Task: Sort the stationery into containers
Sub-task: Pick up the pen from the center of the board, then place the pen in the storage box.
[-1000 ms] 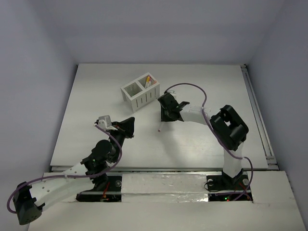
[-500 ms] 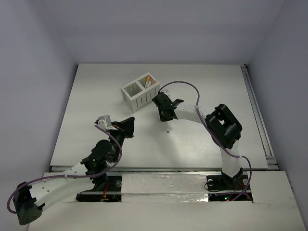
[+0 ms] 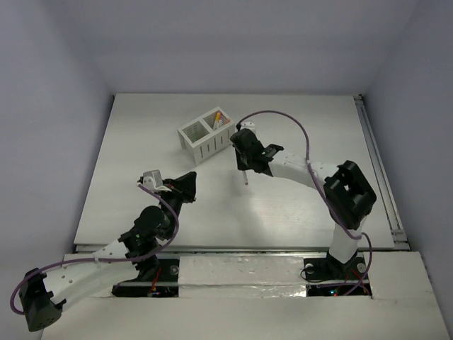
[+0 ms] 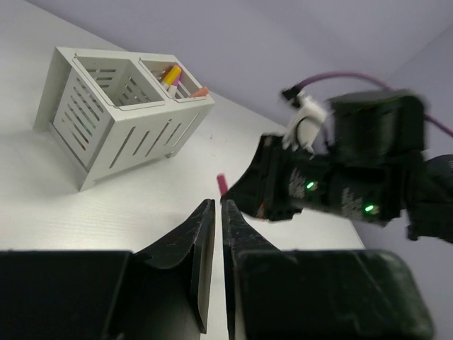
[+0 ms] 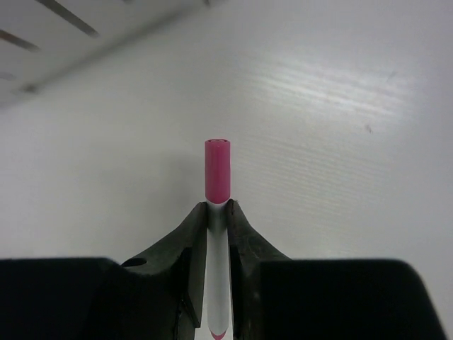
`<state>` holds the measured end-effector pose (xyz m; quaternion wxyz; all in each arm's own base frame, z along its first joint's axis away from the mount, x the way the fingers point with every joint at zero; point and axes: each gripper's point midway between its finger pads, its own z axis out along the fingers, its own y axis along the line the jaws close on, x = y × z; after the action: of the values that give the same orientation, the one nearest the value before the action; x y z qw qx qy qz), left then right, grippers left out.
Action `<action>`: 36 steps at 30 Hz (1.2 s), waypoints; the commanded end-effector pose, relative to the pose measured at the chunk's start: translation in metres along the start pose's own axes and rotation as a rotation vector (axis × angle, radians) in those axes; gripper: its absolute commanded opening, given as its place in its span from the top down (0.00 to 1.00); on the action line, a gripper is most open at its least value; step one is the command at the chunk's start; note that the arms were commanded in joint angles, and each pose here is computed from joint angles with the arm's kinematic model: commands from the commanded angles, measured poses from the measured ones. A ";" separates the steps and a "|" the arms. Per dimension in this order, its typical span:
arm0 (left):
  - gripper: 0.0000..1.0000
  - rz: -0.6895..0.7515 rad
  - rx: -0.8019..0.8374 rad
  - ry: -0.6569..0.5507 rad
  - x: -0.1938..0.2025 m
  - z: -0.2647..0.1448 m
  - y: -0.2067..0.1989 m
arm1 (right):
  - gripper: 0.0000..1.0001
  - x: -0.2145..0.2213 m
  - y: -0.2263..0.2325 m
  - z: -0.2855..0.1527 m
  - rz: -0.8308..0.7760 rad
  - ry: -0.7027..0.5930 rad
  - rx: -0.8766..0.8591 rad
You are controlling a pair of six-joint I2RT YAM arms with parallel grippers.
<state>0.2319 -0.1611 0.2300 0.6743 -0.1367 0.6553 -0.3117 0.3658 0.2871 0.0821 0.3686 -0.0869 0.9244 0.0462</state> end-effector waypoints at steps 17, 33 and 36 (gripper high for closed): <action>0.89 -0.032 0.008 -0.054 -0.017 -0.002 -0.003 | 1.00 -0.300 0.072 -0.025 0.175 -0.845 -0.164; 0.88 -0.024 0.001 -0.046 -0.013 0.000 -0.002 | 0.97 -0.275 0.060 0.016 0.133 -0.813 -0.051; 0.88 -0.023 0.000 -0.047 -0.014 0.000 -0.002 | 0.91 -0.268 0.060 0.021 0.133 -0.793 -0.054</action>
<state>0.2309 -0.1571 0.2354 0.6786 -0.1434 0.6478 -0.3150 0.5565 0.3884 0.2463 0.6762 -0.0300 0.7256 0.1240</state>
